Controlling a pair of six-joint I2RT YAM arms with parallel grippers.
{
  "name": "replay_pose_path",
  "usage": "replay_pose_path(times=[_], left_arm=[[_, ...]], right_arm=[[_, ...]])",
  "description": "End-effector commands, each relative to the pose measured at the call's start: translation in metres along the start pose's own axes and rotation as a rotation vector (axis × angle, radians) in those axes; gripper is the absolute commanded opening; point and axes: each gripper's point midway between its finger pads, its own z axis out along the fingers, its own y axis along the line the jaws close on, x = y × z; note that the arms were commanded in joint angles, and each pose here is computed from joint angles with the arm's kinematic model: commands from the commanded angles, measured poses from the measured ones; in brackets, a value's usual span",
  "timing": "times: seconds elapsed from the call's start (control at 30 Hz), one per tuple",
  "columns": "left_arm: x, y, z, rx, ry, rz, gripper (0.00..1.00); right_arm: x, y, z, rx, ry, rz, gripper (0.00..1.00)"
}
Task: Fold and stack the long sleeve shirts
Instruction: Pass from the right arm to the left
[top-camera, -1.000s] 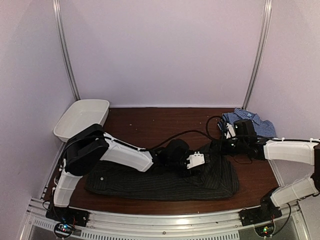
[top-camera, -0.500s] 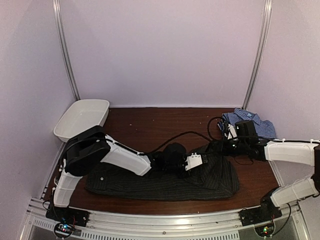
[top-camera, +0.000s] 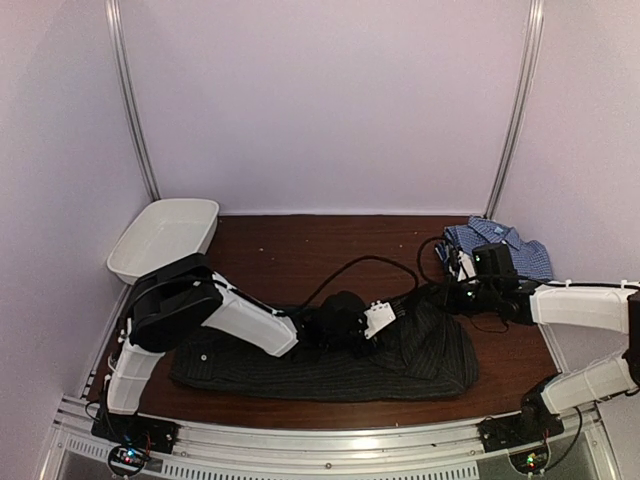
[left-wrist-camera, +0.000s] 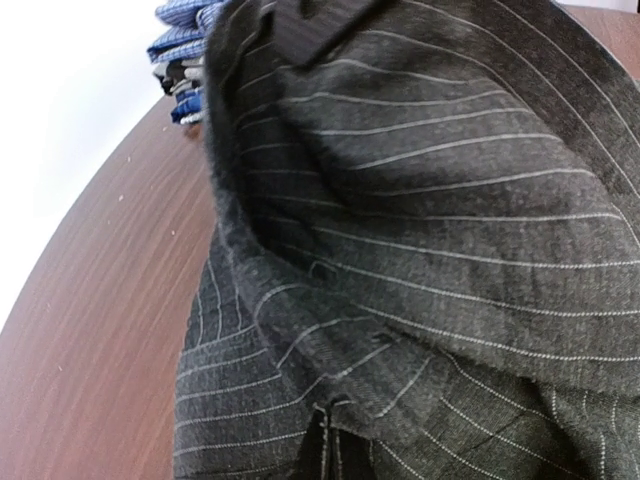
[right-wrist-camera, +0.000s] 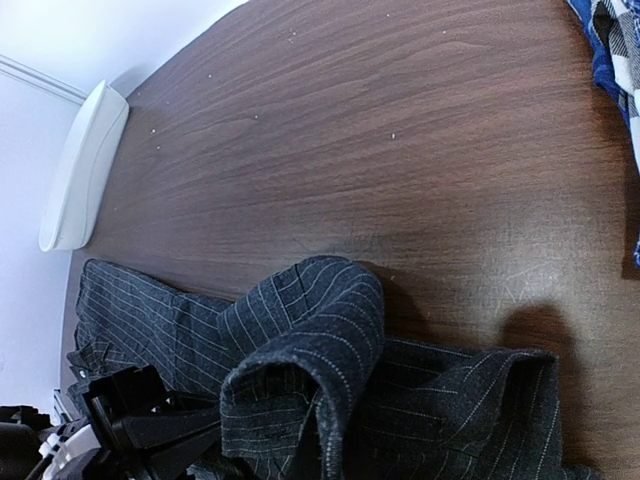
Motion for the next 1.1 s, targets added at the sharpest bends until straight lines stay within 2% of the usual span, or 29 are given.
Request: replay_pose_path(times=[0.0, 0.03, 0.1, 0.37, 0.47, 0.6, 0.87, 1.07], left_arm=[[-0.029, 0.015, -0.011, -0.017, -0.095, -0.154, 0.0], [-0.031, 0.011, -0.013, 0.006, -0.099, -0.16, 0.0], [-0.033, 0.004, -0.017, 0.056, -0.106, -0.157, 0.07], [-0.043, -0.006, -0.035, 0.134, -0.133, -0.137, 0.47], [-0.047, -0.01, -0.035, 0.14, -0.138, -0.15, 0.56], [-0.051, -0.004, -0.026, 0.1, -0.137, -0.193, 0.62], [-0.053, 0.001, -0.001, 0.064, -0.117, -0.269, 0.65], [-0.044, 0.002, 0.011, 0.037, -0.084, -0.302, 0.61]], right_arm=[[-0.004, 0.0, -0.003, -0.01, -0.026, -0.007, 0.0], [-0.004, 0.0, -0.003, -0.009, -0.026, -0.007, 0.0], [-0.004, -0.002, -0.003, -0.007, -0.025, -0.006, 0.0], [-0.003, -0.002, 0.002, -0.015, -0.015, -0.004, 0.0], [-0.003, -0.001, 0.002, -0.019, -0.014, -0.003, 0.0], [-0.003, -0.001, 0.001, -0.019, -0.017, -0.003, 0.0], [0.0, -0.002, 0.0, -0.022, -0.013, -0.001, 0.0], [-0.002, -0.001, -0.003, -0.021, -0.021, -0.007, 0.0]])
